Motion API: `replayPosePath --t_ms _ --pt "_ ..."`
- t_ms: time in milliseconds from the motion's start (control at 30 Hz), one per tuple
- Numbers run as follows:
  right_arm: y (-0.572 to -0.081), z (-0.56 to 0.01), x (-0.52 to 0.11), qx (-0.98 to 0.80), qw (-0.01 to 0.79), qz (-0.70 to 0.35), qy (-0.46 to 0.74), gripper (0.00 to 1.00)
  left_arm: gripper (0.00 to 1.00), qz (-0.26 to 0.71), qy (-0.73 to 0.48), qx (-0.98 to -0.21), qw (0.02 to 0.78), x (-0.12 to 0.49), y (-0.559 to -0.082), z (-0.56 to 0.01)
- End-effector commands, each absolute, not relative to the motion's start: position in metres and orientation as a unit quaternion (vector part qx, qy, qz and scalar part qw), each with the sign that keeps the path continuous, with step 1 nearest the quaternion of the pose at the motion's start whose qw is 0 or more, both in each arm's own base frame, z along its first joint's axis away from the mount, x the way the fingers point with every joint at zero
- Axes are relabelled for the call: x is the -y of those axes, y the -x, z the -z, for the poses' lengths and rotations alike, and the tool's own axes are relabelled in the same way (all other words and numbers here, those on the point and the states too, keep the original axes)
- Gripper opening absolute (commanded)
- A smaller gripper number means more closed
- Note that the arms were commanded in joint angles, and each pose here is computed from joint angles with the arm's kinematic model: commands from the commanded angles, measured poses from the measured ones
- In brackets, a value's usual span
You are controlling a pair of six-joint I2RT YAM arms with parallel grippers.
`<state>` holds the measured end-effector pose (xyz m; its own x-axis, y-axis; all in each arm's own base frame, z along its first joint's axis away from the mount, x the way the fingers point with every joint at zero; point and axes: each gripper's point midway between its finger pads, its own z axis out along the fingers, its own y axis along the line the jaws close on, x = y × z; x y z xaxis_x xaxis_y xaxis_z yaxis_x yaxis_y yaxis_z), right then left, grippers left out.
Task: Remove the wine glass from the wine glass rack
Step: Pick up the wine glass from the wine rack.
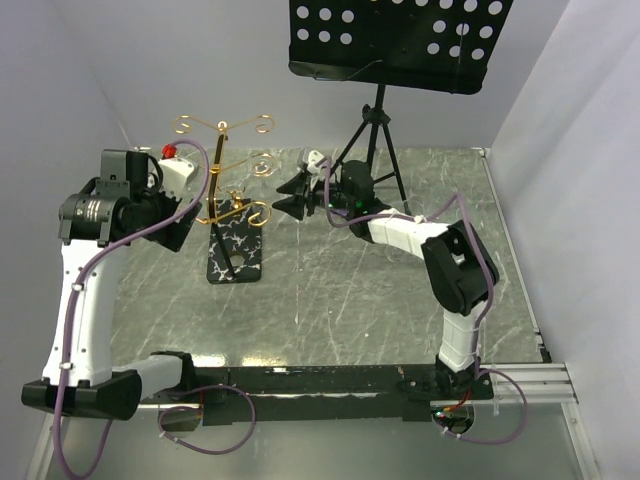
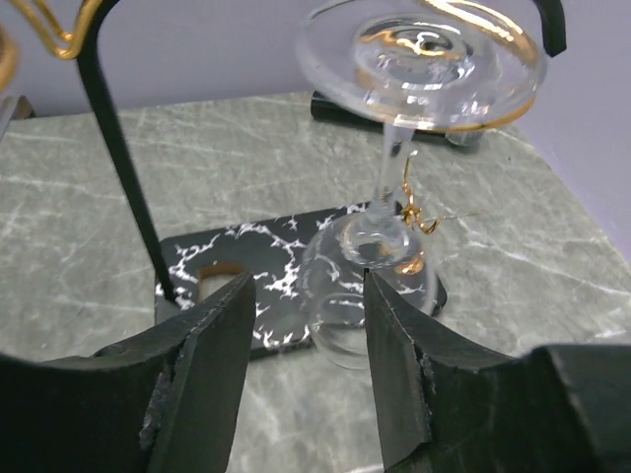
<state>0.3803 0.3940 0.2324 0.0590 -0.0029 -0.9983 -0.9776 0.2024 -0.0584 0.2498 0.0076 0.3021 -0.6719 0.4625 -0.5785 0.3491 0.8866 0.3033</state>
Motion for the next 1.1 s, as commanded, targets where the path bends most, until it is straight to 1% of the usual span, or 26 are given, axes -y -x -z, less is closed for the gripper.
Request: replayPosePath --t_ms 0,300,433,700,1067 --pt "-0.386 -0.275 -0.413 -0.465 0.618 -0.439 0.458 0.54 1.0 -0.082 -0.212 -0.912 0.343 -0.007 -0.246 -0.313" --pt "-0.402 -0.264 -0.442 -0.478 0.624 -0.437 0.438 0.53 1.0 -0.07 -0.199 -0.918 0.337 -0.004 -0.25 -0.318" --pt "-0.416 -0.259 -0.447 -0.493 0.627 -0.433 0.421 0.49 1.0 -0.071 -0.195 -0.915 0.345 -0.003 -0.253 -0.325" --pt "-0.421 -0.252 -0.441 -0.504 0.636 -0.418 0.408 0.45 1.0 -0.067 -0.193 -0.918 0.34 -0.002 -0.258 -0.323" --pt "-0.424 -0.26 -0.426 -0.5 0.661 -0.383 0.409 0.45 1.0 -0.056 -0.195 -0.92 0.336 0.002 -0.263 -0.32"
